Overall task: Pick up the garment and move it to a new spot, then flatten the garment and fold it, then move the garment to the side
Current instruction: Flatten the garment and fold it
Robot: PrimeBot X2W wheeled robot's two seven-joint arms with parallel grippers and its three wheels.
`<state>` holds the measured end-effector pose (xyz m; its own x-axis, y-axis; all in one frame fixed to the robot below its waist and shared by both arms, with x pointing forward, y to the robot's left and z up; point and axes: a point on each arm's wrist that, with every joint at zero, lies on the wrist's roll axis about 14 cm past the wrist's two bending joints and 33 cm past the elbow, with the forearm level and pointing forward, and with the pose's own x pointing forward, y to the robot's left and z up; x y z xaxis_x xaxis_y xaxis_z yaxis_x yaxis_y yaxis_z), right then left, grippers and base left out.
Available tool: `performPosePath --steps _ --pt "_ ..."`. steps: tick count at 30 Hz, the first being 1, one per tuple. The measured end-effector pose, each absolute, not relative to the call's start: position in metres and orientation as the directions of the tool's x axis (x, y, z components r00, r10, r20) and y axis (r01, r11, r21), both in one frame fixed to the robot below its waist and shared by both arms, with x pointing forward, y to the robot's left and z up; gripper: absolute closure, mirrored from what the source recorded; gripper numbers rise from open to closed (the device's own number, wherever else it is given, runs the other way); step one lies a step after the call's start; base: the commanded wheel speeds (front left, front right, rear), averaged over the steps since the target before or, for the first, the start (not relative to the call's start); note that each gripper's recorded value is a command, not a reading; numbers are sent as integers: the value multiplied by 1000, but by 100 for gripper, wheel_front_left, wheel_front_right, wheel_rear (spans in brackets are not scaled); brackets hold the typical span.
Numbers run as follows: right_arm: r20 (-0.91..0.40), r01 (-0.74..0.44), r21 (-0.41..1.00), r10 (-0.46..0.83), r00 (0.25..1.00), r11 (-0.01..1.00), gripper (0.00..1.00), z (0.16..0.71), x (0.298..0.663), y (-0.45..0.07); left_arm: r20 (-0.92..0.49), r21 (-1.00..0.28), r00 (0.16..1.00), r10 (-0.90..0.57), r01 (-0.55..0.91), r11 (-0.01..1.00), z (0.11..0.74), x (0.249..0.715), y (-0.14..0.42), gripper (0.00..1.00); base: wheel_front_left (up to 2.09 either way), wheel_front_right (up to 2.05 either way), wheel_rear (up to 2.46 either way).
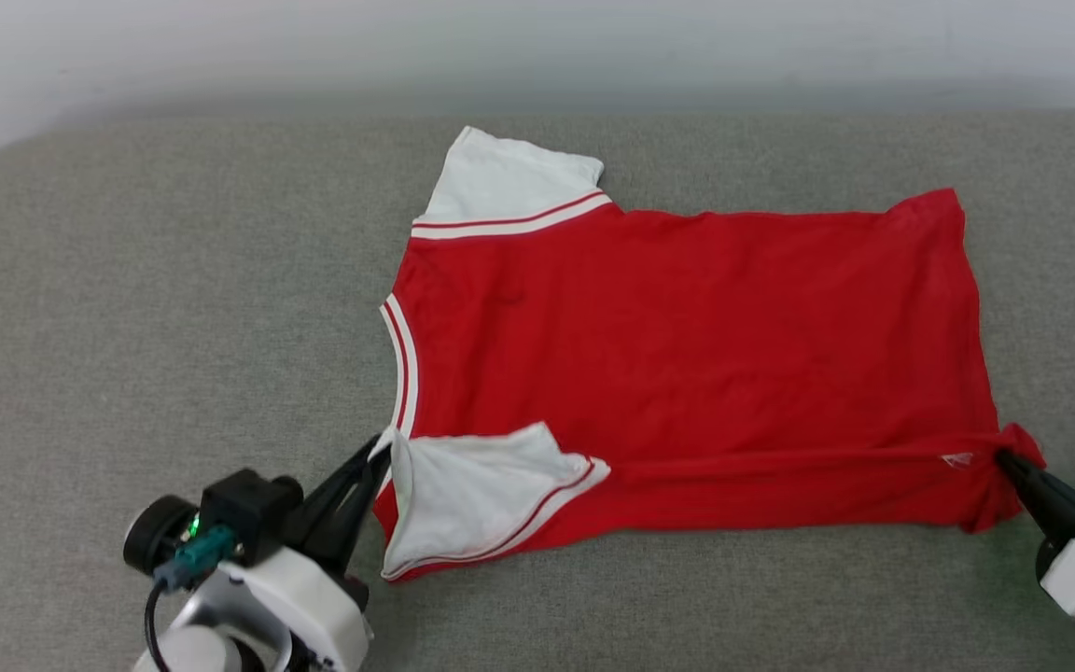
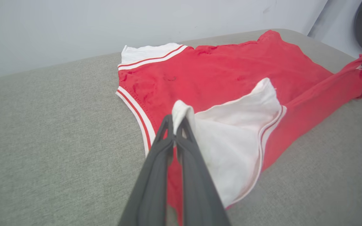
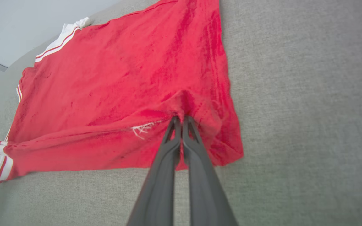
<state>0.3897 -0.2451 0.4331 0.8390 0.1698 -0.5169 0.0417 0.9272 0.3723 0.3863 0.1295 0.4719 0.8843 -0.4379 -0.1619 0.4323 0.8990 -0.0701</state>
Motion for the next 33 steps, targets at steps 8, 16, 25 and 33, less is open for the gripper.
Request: performPosePath --steps 8,16,25,33 --pt "-578 55 340 162 800 939 100 412 409 -241 -221 -44 870 -441 442 896 453 420 132 100 0 0 0" --pt "-606 55 328 165 778 943 100 399 417 -236 -249 -42 861 -444 449 893 438 438 129 100 0 0 0" --pt "-572 32 290 146 807 956 0 406 429 -236 -246 7 871 -425 440 898 432 451 133 0 0 0 0" --pt "-427 -126 133 171 888 983 0 459 440 -224 -134 -32 935 -328 327 944 455 450 147 0 0 0 0"
